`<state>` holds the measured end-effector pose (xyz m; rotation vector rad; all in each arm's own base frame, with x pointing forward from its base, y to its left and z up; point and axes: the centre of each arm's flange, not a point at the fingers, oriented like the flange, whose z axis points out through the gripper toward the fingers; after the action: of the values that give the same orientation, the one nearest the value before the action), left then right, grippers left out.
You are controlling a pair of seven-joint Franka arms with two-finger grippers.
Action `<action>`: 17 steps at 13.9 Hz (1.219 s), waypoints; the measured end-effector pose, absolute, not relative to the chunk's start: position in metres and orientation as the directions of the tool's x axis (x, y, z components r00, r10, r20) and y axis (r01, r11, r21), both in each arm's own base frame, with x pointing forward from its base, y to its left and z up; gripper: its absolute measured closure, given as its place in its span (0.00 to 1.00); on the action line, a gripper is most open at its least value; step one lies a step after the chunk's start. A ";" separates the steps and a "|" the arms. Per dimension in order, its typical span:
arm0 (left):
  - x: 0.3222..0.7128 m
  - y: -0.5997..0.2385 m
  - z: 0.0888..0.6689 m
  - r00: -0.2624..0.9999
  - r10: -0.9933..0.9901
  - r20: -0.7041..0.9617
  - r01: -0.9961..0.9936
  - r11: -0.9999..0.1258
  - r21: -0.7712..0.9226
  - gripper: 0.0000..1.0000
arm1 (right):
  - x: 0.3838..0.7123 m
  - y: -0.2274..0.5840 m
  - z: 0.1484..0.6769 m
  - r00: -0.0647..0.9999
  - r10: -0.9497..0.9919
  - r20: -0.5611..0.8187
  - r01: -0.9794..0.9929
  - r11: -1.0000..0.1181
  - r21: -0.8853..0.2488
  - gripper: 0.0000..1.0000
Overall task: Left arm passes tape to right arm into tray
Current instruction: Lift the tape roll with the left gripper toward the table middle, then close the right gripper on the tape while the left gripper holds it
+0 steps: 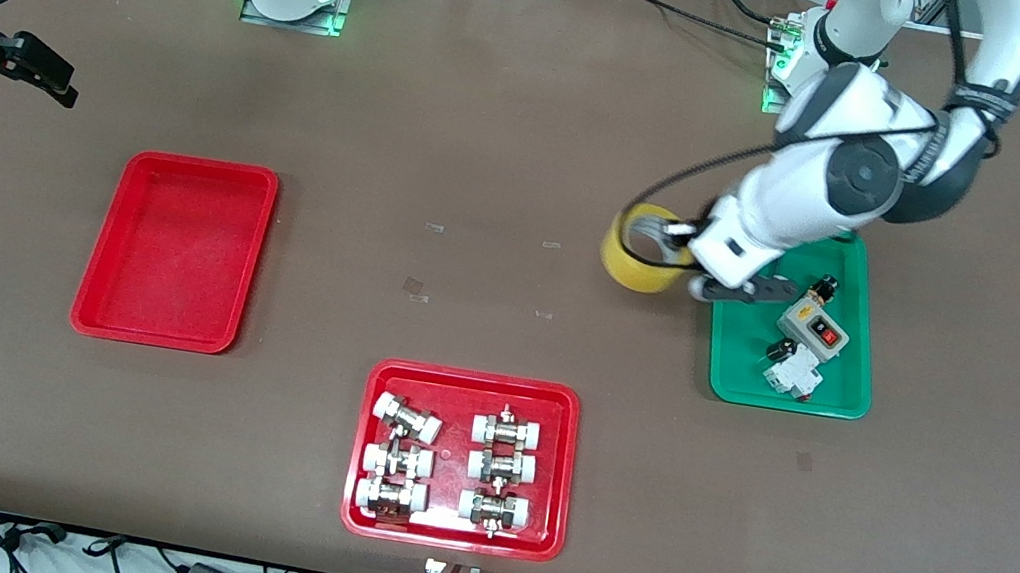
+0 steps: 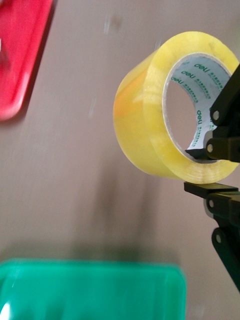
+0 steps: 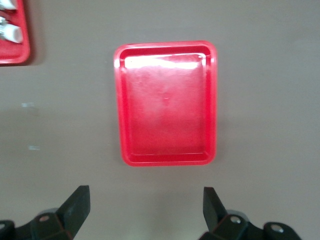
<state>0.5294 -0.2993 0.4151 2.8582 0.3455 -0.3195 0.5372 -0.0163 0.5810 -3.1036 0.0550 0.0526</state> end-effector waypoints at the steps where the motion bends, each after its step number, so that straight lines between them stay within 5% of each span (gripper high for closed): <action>1: 0.528 -0.319 0.430 0.943 0.214 -0.255 0.278 -0.927 0.253 0.78 | 0.537 -0.015 0.582 0.999 -0.036 -0.034 -0.038 -0.998 -0.049 0.00; 11: 0.494 -0.448 0.512 0.906 0.316 -0.281 0.422 -0.676 0.604 0.78 | 0.568 0.082 0.516 0.981 0.121 -0.151 0.100 -0.985 -0.140 0.00; 17: 0.485 -0.461 0.516 0.902 0.315 -0.296 0.432 -0.650 0.625 0.78 | 0.579 0.150 0.553 0.982 0.175 -0.076 0.110 -0.845 -0.523 0.00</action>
<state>0.4848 -0.4611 0.5159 2.3276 0.5314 -0.2076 0.5794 0.1502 0.5529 -2.5860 -0.2007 0.1636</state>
